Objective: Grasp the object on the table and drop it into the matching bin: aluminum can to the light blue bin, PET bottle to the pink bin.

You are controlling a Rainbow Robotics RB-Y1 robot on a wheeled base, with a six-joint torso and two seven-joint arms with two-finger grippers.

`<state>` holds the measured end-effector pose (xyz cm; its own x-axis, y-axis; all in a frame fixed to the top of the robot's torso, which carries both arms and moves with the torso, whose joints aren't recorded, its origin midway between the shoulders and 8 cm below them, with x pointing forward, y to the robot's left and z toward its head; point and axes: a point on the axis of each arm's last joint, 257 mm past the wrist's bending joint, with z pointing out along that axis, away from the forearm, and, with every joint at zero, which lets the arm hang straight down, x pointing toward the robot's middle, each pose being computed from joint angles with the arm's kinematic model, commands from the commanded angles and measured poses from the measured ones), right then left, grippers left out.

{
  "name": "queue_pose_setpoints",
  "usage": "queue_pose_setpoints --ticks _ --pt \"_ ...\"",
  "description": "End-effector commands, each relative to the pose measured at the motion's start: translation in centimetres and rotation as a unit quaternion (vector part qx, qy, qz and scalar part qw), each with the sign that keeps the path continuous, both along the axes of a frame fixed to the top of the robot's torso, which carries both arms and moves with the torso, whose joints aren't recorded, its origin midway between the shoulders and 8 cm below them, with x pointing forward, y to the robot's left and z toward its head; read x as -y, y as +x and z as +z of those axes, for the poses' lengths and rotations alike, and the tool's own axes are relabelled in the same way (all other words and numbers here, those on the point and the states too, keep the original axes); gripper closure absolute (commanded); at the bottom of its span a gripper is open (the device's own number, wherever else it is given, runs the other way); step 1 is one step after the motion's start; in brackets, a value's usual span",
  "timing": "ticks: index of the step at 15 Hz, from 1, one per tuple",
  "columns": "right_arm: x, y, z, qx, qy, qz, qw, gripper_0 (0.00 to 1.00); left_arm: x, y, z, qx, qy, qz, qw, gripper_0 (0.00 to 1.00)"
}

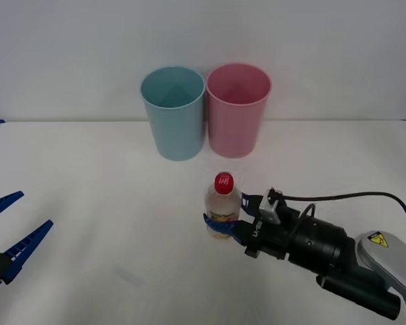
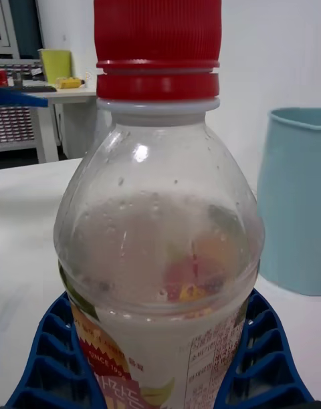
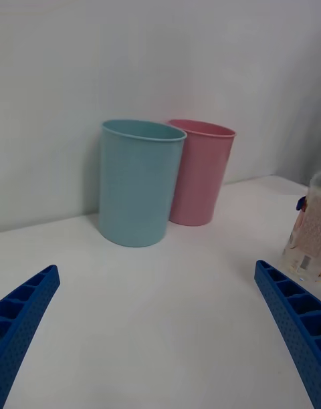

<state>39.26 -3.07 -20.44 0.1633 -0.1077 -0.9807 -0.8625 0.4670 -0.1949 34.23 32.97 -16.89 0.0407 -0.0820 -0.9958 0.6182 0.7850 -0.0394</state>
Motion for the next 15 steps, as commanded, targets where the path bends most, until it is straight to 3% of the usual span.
queue_pose_setpoints --ticks 1,7,11,15 --pt "1.4 -0.3 2.2 0.021 0.024 -0.018 0.9993 1.0 0.0 0.0 0.0 0.0 0.0 0.0 1.0 0.0" --pt "4.9 0.8 8.0 0.068 0.076 -0.053 0.9934 1.0 0.0 0.0 0.0 0.0 0.0 0.0 1.0 0.0" --pt "6.2 1.8 11.4 0.092 0.088 -0.064 0.9898 1.0 0.0 0.0 0.0 0.0 0.0 0.0 1.0 0.0" --pt "7.0 3.5 14.8 0.084 0.106 -0.057 0.9891 1.0 0.0 0.0 0.0 0.0 0.0 0.0 1.0 0.0"
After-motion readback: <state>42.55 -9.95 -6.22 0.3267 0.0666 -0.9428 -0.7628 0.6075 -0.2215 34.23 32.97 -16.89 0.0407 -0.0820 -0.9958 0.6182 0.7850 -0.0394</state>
